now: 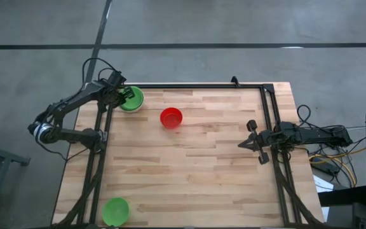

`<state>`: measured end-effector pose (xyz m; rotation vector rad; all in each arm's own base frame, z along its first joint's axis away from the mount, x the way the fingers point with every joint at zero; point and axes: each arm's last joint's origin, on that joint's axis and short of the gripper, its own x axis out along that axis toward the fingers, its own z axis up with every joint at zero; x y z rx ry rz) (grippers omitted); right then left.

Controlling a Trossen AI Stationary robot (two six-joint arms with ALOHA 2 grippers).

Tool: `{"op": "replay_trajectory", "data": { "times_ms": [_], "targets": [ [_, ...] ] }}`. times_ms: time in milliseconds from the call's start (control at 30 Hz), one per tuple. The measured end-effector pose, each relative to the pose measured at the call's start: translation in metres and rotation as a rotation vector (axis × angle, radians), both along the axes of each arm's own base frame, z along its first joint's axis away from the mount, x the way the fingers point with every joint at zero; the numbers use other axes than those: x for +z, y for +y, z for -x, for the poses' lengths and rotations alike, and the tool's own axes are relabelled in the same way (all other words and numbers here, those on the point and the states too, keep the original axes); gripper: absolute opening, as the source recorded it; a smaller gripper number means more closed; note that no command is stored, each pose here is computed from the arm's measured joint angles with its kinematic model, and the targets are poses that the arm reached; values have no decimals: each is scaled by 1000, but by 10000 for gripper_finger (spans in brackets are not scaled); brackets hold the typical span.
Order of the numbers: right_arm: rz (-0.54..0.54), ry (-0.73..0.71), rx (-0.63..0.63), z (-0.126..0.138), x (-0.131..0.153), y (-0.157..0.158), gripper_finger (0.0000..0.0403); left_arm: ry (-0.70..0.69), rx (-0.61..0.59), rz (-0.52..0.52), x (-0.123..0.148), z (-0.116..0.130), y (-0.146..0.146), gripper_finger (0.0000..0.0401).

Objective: Nest bowls inside each other
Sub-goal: Stack the right green bowl on the stacked bowls

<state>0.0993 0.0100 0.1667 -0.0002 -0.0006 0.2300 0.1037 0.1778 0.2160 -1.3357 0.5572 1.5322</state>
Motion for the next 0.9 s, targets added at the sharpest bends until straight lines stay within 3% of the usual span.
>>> {"op": "replay_trajectory", "data": {
  "times_ms": [767, 900],
  "targets": [
    [0, 0, 0, 0, 0, 0, 9, 6, -13, 6, -4, 3, 0, 19],
    [0, 0, 0, 0, 0, 0, 9, -3, -15, 4, -3, 3, 1, 39]
  ]
}}
